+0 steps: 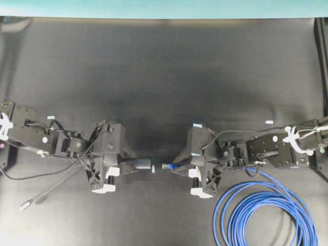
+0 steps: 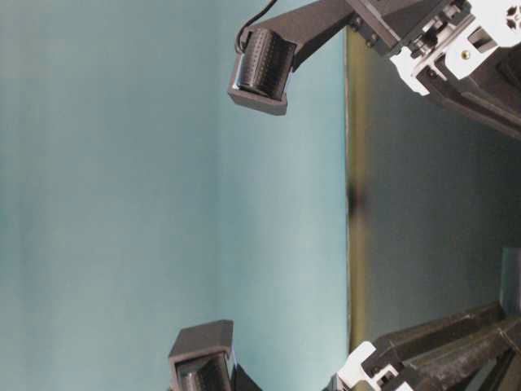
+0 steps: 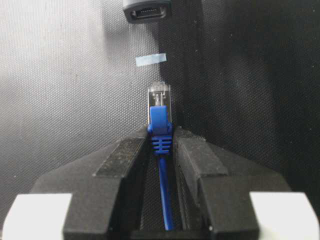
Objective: Insert the LAN cable into the hub.
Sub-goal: 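Lift both held items and align the plug with the hub's port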
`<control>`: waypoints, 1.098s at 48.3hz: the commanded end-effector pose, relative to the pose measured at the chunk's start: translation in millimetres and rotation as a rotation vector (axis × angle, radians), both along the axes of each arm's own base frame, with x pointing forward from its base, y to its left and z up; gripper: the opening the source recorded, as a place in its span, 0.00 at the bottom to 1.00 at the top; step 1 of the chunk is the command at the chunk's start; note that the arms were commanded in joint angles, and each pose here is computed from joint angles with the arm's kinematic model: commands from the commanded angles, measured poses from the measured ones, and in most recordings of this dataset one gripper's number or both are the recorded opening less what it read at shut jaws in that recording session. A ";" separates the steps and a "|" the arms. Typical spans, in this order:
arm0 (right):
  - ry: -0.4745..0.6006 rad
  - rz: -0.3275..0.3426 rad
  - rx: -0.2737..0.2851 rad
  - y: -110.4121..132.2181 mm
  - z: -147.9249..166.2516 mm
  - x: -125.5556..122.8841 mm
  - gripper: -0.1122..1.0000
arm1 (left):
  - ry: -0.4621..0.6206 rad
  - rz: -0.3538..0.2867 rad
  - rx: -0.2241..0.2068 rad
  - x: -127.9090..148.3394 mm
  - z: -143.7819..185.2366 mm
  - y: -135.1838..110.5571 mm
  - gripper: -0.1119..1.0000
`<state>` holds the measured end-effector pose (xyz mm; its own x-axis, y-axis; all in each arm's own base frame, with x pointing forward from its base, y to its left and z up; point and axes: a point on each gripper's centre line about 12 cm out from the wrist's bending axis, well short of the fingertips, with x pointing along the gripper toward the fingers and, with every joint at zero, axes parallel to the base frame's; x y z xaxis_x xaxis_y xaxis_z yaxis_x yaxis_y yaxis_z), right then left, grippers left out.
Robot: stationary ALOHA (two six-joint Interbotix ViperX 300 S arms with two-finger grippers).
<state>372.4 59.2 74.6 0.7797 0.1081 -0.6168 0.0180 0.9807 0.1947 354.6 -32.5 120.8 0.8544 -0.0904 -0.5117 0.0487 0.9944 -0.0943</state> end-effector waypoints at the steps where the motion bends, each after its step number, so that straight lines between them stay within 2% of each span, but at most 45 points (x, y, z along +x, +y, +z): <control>1: -0.025 0.002 0.011 3.2 13.4 4.1 0.22 | -0.048 -0.013 0.003 9.2 18.1 -3.7 0.35; 10: -0.038 -0.001 0.009 0.1 32.4 8.0 0.22 | -0.044 -0.022 0.020 15.1 22.9 -4.6 0.35; 18: -0.050 0.000 0.010 0.9 38.1 15.8 0.22 | -0.051 -0.025 0.029 17.9 25.7 -4.3 0.35; 26: -0.063 0.000 0.014 2.3 42.7 20.5 0.22 | -0.013 -0.025 0.033 15.5 21.0 -3.9 0.35; 53: -0.006 0.015 0.002 5.2 37.5 17.1 0.22 | -0.005 -0.022 0.037 16.0 20.4 -2.2 0.35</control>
<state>384.0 62.2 102.7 0.7623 0.1148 -0.6370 0.0157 0.9806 0.1955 364.9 -35.2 131.1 0.8366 -0.0899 -0.5403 0.0682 0.9959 -0.0600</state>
